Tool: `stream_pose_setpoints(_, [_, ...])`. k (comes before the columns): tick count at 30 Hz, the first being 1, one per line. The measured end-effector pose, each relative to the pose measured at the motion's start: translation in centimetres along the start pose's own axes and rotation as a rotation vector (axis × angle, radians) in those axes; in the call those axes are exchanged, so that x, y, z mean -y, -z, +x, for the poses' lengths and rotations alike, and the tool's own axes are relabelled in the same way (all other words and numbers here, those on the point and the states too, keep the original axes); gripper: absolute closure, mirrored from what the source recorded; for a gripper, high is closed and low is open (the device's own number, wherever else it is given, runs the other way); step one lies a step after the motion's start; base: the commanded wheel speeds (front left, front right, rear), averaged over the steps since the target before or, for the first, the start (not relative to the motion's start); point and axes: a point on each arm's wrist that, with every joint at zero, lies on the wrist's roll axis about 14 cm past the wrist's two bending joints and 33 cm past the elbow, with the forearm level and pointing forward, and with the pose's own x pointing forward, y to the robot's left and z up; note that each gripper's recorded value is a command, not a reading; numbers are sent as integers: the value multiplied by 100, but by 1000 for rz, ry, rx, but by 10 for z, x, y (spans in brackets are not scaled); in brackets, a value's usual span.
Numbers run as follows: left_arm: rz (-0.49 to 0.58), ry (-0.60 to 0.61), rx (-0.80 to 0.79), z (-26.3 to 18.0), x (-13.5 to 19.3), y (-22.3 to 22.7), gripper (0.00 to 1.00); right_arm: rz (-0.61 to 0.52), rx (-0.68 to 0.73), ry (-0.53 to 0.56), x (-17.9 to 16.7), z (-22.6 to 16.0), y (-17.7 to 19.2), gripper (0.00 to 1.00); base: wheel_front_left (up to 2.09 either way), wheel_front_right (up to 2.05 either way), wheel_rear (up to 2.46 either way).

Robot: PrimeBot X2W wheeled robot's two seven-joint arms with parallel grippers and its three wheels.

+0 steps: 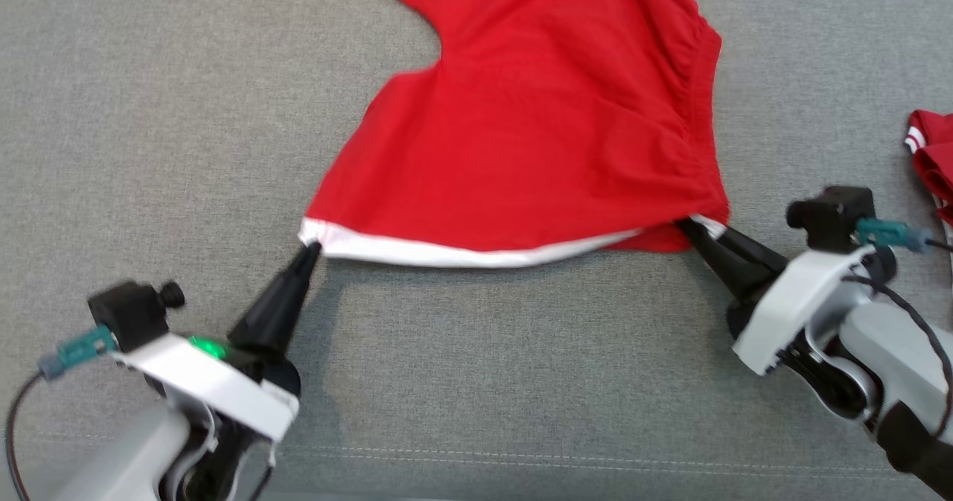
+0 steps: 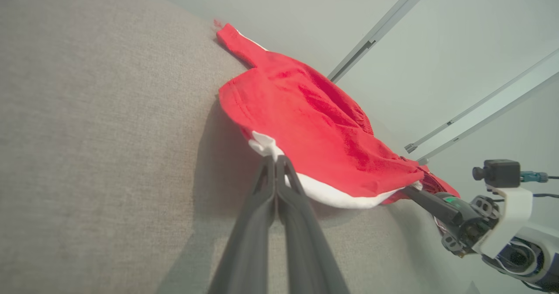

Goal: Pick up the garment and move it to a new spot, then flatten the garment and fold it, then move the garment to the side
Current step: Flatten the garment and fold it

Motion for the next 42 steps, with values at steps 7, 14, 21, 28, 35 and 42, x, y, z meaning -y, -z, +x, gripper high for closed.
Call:
stream_pose_setpoints(7, [-13,-12,-44,-22,11,20,100,-19,-34,31,9,-25,15,100,0,0,0])
stream_pose_setpoints(14, [-15,-25,-84,-24,18,28,65,-28,-10,57,10,-24,14,0,0,0,0])
stream_pose_setpoints(21, [58,-80,-87,-34,13,15,0,33,-2,68,-3,-34,21,0,0,0,0])
stream_pose_setpoints(28, [216,-285,119,-55,-9,-47,0,48,102,327,58,-79,3,0,0,0,0])
stream_pose_setpoints(35, [380,-325,318,-60,5,-104,0,-60,408,446,59,-103,-73,0,0,0,0])
stream_pose_setpoints(42, [475,-358,434,-66,10,-125,0,-239,589,497,18,-132,-114,0,0,0,0])
